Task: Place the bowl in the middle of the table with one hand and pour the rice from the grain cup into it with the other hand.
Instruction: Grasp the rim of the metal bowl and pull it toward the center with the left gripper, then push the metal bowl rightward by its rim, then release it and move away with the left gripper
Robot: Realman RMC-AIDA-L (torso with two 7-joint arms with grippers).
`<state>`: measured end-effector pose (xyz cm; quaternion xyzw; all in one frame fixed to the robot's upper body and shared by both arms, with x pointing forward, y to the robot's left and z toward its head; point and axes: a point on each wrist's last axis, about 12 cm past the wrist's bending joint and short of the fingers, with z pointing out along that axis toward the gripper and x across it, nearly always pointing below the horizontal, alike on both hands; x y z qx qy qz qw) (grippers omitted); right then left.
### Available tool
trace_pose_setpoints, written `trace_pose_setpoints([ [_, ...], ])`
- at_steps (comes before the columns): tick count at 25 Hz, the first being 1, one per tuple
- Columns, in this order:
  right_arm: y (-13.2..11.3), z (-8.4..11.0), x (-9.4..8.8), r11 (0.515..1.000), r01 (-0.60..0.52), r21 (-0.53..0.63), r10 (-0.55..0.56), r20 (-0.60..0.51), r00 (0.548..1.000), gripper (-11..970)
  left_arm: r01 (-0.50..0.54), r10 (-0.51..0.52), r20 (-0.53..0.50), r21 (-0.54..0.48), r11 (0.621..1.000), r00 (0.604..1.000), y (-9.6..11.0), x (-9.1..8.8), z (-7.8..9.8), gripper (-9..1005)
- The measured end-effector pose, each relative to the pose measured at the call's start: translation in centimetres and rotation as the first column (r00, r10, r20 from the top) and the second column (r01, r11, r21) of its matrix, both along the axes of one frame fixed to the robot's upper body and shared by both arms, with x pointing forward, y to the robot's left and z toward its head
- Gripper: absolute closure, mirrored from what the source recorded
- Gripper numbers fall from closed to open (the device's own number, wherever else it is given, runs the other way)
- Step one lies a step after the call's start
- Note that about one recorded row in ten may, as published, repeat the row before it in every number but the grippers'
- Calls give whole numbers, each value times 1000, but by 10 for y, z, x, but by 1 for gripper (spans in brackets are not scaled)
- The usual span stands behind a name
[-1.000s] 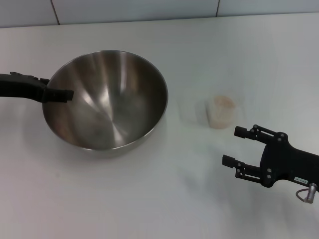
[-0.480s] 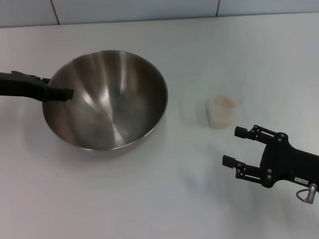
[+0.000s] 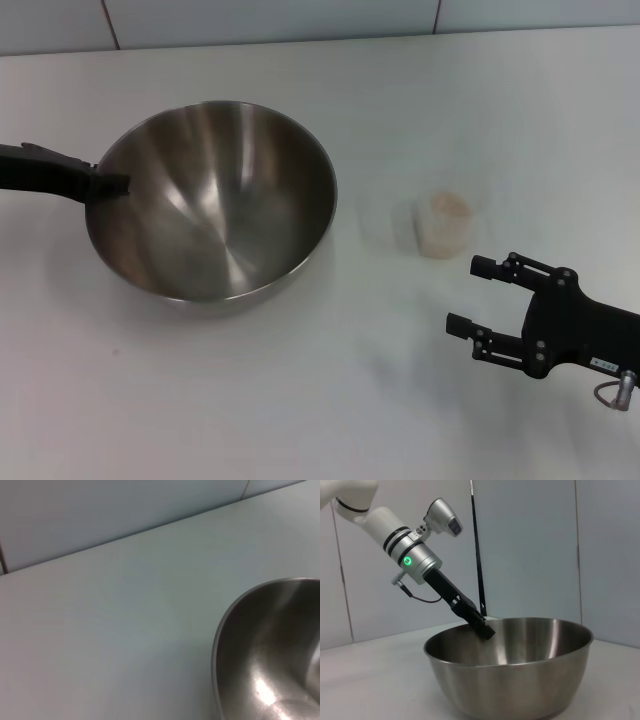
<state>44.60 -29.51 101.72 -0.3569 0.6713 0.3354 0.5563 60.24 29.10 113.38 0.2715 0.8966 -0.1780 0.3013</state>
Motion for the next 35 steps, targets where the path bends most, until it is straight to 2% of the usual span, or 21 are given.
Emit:
trace_pose_setpoints([
  [10,1,0,-1,1000,-1,4,1,-1,1000,201,-14,14,-4,-6,1000,1000,-3,4,5,925],
  [15,1,0,-1,1000,-1,4,1,-1,1000,201,-11,11,-5,-7,1000,1000,-7,7,8,939],
  [24,1,-1,-2,1000,0,6,0,-4,1000,201,38,-39,-12,-42,998,999,-21,13,28,954],
  [35,0,-1,-3,1000,-4,3,4,-6,1000,201,119,-120,-5,-92,989,993,-52,23,44,953],
])
